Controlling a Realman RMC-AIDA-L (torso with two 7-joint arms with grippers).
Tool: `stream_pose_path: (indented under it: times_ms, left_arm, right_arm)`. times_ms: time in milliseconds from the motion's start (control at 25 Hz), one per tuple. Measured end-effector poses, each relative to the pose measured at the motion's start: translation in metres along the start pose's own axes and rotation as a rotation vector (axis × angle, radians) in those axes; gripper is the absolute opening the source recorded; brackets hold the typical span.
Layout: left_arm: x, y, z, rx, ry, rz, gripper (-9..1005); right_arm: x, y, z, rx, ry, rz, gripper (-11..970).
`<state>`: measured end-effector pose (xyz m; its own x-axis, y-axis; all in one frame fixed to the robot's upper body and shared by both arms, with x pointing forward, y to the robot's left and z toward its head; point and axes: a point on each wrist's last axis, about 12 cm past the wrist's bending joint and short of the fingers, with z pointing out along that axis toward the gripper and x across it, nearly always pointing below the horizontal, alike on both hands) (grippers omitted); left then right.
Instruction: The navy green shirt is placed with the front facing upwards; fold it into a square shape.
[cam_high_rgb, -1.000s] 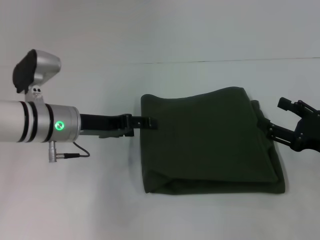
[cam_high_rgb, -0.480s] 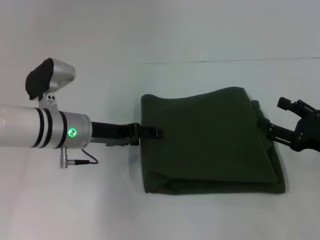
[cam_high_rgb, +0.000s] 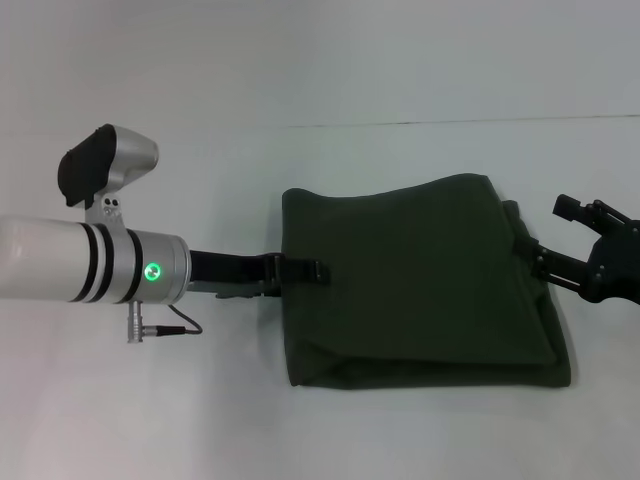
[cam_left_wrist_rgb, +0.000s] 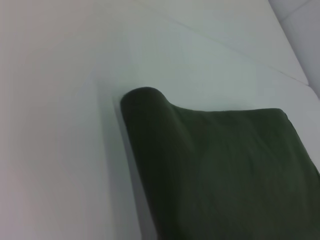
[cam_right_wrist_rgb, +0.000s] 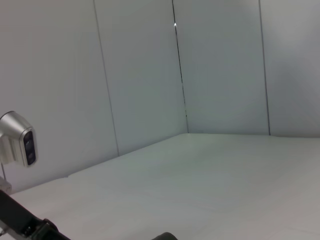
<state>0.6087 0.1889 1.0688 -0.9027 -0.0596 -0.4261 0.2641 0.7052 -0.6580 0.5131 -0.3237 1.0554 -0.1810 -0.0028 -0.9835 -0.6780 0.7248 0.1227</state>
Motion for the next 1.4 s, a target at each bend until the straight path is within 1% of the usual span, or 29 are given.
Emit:
stream_pose_path:
  times_ms: [200, 280, 440, 720, 960, 1160, 1240, 1360, 1400]
  left_arm:
    - [0.003, -0.003, 0.004, 0.005, 0.014, 0.009, 899]
    - [0.003, -0.004, 0.005, 0.005, 0.014, 0.027, 731]
    - [0.006, -0.007, 0.008, 0.010, 0.021, 0.064, 646]
    - [0.003, -0.010, 0.009, 0.017, 0.012, 0.083, 498]
    - [0.002, -0.011, 0.008, 0.023, 0.011, 0.084, 265]
    - [0.001, -0.012, 0.004, 0.034, 0.015, 0.103, 112]
    - [0.001, -0.009, -0.002, 0.034, 0.009, 0.111, 110]
    - [0.002, 0.001, -0.017, 0.026, -0.023, 0.110, 106]
    - [0.002, 0.002, -0.019, 0.024, -0.028, 0.111, 106]
  right_arm:
    - [0.000, 0.000, 0.000, 0.000, 0.000, 0.006, 915]
    - [0.000, 0.000, 0.001, -0.001, -0.001, 0.005, 915]
    - [-0.001, 0.000, 0.001, -0.002, -0.002, 0.004, 916]
    - [-0.001, 0.000, 0.001, -0.001, -0.002, 0.005, 915]
    - [-0.001, -0.001, 0.001, 0.004, -0.004, 0.006, 915]
    - [-0.001, -0.002, 0.002, 0.009, -0.003, 0.005, 915]
    - [-0.001, -0.002, 0.002, 0.011, -0.002, 0.008, 916]
    - [0.000, -0.001, 0.003, 0.015, 0.000, 0.012, 916]
    - [0.001, -0.001, 0.003, 0.016, 0.000, 0.013, 916]
